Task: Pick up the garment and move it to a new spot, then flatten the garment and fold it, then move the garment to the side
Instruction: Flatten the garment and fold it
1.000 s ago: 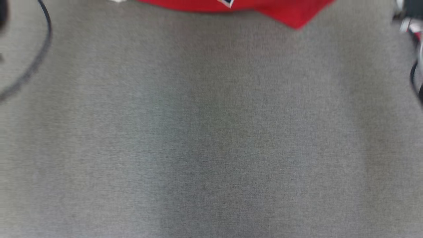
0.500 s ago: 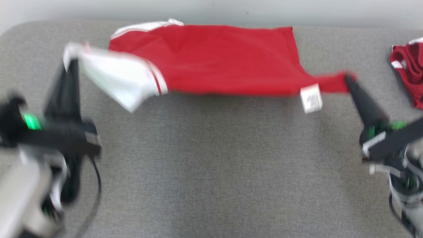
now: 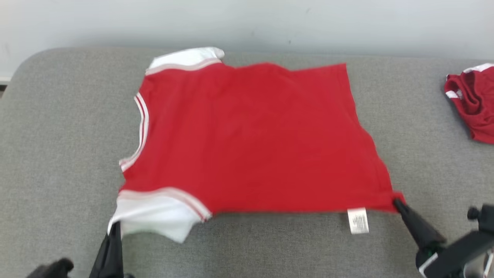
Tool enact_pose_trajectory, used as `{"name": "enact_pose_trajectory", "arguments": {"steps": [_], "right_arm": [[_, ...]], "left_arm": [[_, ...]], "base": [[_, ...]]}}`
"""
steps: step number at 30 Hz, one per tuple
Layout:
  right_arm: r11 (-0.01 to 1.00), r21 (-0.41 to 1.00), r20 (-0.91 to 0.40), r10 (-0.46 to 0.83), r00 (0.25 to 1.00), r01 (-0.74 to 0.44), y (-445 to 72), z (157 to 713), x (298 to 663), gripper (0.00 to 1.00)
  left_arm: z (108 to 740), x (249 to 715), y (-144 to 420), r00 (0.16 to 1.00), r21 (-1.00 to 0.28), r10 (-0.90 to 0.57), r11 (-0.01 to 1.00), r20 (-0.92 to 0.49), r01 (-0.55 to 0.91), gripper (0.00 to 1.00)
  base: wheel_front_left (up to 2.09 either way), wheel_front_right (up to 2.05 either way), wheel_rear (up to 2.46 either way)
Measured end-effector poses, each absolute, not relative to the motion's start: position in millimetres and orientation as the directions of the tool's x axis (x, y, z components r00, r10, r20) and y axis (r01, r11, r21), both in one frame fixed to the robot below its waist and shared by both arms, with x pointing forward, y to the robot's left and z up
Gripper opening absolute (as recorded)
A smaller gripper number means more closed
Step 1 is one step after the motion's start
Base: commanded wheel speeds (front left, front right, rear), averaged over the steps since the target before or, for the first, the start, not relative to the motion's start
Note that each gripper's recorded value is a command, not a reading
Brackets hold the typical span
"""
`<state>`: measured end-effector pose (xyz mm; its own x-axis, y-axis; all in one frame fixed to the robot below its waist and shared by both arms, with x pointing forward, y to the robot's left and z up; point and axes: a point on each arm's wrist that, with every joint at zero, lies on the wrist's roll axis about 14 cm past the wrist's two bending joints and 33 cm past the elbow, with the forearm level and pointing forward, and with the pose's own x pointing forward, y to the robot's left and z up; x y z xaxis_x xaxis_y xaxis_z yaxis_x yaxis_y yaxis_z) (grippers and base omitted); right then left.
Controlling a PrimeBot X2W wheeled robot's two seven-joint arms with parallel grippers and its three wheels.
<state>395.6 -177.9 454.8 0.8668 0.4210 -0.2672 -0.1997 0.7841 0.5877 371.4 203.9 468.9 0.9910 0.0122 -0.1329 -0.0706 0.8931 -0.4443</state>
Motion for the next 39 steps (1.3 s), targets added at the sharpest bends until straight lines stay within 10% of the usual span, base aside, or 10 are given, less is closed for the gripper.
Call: {"name": "enact_pose_trajectory", "arguments": {"steps": [20,39], "right_arm": [[0.794,0.607,-0.498,0.376,0.781,0.005,-199.4,395.5,285.7,0.00],[0.638,0.770,-0.313,0.387,0.867,-0.007,-178.5,442.1,326.3,0.00]], "left_arm": [[412.5,271.1,177.1,0.932,-0.507,-0.031,0.845,-0.362,-0.170,0.00],[460.2,339.9,173.8,0.976,-0.470,-0.132,0.882,-0.176,0.035,0.00]], "base": [[0.00,0.00,0.00],[0.00,0.00,0.00]]}}
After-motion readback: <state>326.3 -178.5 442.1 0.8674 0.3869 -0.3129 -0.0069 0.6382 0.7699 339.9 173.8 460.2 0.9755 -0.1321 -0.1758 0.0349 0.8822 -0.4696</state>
